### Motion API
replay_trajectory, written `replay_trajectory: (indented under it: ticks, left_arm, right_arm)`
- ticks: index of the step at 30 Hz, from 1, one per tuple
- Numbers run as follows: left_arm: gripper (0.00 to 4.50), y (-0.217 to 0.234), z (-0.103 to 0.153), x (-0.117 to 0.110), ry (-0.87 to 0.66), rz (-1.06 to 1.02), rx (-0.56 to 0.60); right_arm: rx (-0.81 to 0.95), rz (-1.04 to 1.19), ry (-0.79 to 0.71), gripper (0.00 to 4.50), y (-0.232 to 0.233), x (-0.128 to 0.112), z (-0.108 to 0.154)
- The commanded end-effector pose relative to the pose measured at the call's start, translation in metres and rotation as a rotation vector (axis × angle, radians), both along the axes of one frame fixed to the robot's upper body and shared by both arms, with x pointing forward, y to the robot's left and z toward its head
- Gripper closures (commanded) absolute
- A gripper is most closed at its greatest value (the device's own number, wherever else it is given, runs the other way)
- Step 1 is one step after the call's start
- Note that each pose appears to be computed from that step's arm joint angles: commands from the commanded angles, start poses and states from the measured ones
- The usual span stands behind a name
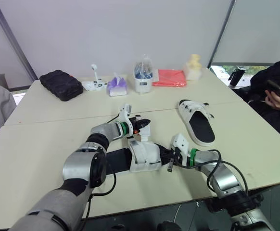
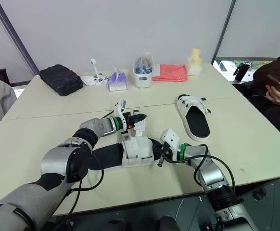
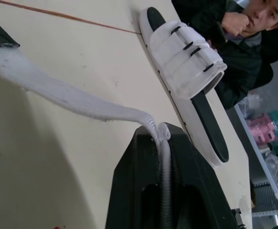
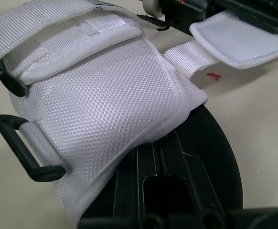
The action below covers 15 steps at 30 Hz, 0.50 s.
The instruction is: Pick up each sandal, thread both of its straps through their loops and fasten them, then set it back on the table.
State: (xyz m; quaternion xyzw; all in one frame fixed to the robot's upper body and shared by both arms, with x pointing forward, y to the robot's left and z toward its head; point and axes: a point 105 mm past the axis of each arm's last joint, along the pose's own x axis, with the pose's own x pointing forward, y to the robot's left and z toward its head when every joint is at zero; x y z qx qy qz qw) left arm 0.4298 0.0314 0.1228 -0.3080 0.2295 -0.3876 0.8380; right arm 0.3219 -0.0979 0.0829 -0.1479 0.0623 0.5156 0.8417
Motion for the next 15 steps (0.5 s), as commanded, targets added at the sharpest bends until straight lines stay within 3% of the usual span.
replay_trajectory:
  ticks: [1,6,9,12,15]
  left_arm:
    - [4.41,0.003,0.044,0.012,-0.146,0.016,-0.047]
    - [4.41,-0.001,0.090,0.013,-0.471,-0.073,0.081]
    - [4.41,-0.007,0.099,0.004,-0.622,-0.164,0.163]
    - [4.41,-0.013,0.098,-0.012,-0.821,-0.259,0.276]
    - [4.41,-0.013,0.073,-0.045,-0.998,-0.410,0.417]
  right_arm:
    - [-0.003,0.010,0.024,4.50,0.005,-0.003,-0.009]
    - [0.001,0.011,0.025,4.50,0.006,-0.003,-0.009]
    - [0.002,0.011,0.025,4.50,0.006,-0.003,-0.009]
    - [0.003,0.010,0.026,4.50,0.005,-0.003,-0.010]
    - [0.005,0.010,0.029,4.50,0.006,-0.004,-0.011]
